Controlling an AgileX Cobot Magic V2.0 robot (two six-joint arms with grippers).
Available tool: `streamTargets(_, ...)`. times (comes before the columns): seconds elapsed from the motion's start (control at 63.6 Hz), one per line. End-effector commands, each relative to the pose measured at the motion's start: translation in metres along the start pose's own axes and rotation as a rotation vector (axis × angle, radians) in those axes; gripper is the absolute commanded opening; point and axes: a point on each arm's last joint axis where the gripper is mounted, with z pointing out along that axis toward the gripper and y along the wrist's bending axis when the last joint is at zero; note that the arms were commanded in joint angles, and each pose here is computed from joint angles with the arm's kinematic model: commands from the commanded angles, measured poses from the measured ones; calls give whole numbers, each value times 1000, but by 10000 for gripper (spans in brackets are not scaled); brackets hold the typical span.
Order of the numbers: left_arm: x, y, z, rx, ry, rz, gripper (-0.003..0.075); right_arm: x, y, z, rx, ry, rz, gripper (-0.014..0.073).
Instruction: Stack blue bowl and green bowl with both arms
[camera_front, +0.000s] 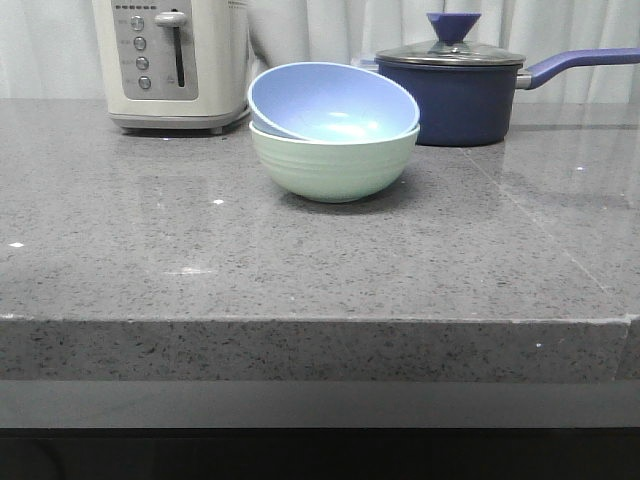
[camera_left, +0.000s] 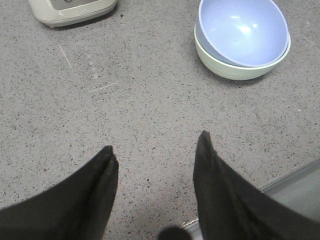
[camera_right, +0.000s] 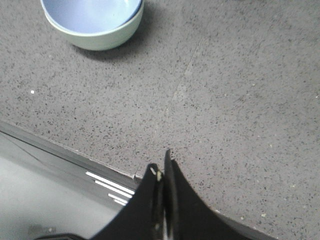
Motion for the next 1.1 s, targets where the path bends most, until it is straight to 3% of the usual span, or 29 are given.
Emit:
streamTargets(0.0,-13,-1,-7,7,-111,-2,347,-6,1,-13,11,-133,-2,-54)
streamTargets(0.126,-14,-1,-7,7,-122,-2,314,-3,1,-17,12,-151,-4,-54)
streamTargets(0.378,-13,-1,-7,9,-118,-3,-22,-5,1,-16,14,-170,-4,-54)
streamTargets(0.85,-13,-2,-3,18,-122,-5,-20,-5,1,-16,14,-170,-4,-54)
streamTargets(0.96,-13,11,-12,-128,-272,113,-20,-5,1,-16,12,-170,-3,-54)
streamTargets(1.085,4,21,-29,-217,-484,106,-20,-5,1,-16,13,-170,-3,-54)
